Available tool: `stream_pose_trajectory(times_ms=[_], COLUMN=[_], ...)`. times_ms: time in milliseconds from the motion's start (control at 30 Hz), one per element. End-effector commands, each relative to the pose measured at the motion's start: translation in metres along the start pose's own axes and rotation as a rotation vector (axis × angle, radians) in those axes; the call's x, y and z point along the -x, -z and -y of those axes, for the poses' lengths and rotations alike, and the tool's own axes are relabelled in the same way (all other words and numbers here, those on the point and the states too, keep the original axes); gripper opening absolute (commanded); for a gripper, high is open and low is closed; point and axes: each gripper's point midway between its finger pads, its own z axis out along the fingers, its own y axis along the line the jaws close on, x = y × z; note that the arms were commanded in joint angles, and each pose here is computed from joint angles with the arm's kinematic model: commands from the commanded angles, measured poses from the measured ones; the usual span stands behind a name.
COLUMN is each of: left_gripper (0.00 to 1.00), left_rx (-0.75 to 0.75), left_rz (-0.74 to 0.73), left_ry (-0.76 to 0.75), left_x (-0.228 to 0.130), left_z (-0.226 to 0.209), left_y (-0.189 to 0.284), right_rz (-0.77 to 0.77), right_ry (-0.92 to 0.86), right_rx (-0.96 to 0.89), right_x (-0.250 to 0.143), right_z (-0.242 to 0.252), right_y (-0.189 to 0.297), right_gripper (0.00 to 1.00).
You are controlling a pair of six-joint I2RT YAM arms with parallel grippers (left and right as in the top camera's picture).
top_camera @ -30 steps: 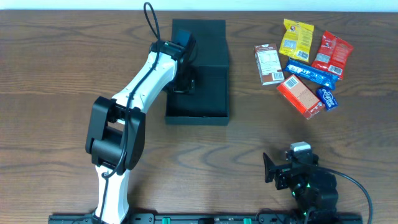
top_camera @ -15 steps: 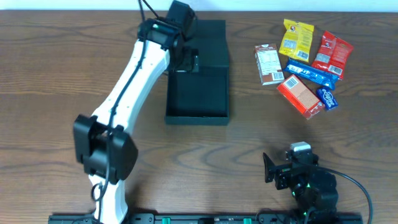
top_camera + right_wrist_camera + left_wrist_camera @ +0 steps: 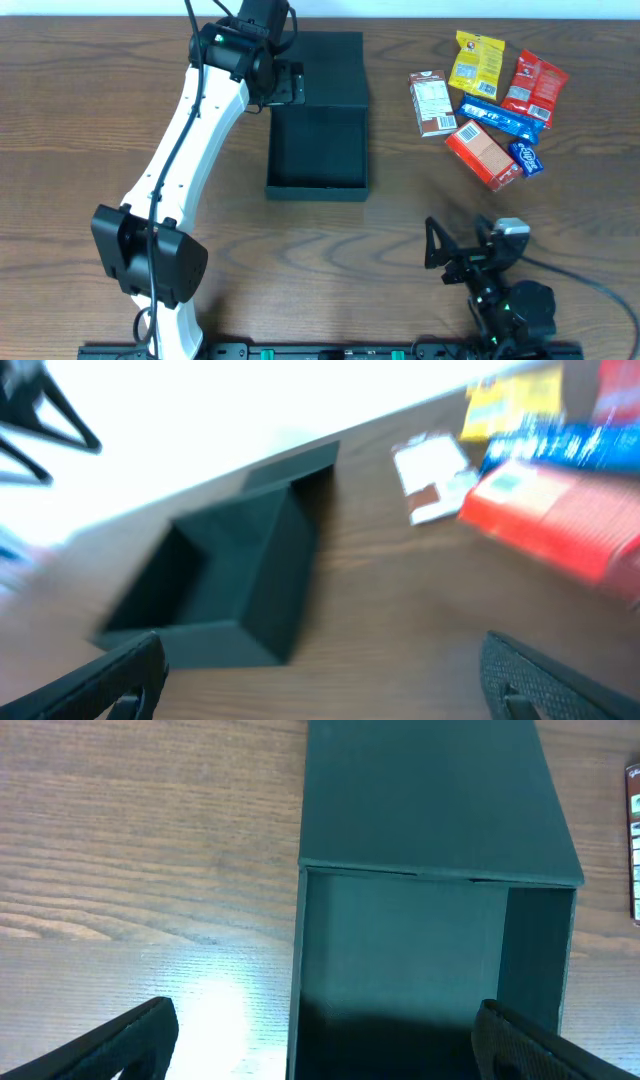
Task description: Pack container
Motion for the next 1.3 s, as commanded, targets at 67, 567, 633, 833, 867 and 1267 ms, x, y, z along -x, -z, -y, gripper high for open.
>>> stream_pose_trajectory(times_ms=[67,567,633,833,867,1267], left_gripper=[0.95,0.95,0.95,0.95,0.95,0.95], left_rx=[-0.037,-0.052,-0.051,-0.057,-0.055,0.019], left_rz=[0.019,0.056,0.067,0.084,0.085,0.114], left_ry=[-0.019,-0.022,-0.022,-0.039,-0.039,-0.035], left_x=[0.005,0.014,0.017,0.021,0.021,0.026], left_z=[0.006,0.010,0.010,0.012,0.012,-0.001], left_y=[0.009,0.009,0.009,0.010,0.010,0.010], right_rz=[-0.025,0.143,0.096,-0.085,-0.117,-0.627], right_ry=[-0.449,-0.278,-0.224,-0.046,-0.030,0.197], right_rx=[0.034,-0.105,-0.131,-0.209,-0.221,-0.391], right_x=[-0.003,0.077,0.091,0.142,0.147,0.140], right_z=[-0.007,0.013,0.014,0.026,0.029,0.092], right_y=[0.000,-0.010,-0.019,-0.073,-0.083,-0.226], right_gripper=[1.00,0.99,0.99,0.99,0.99,0.99])
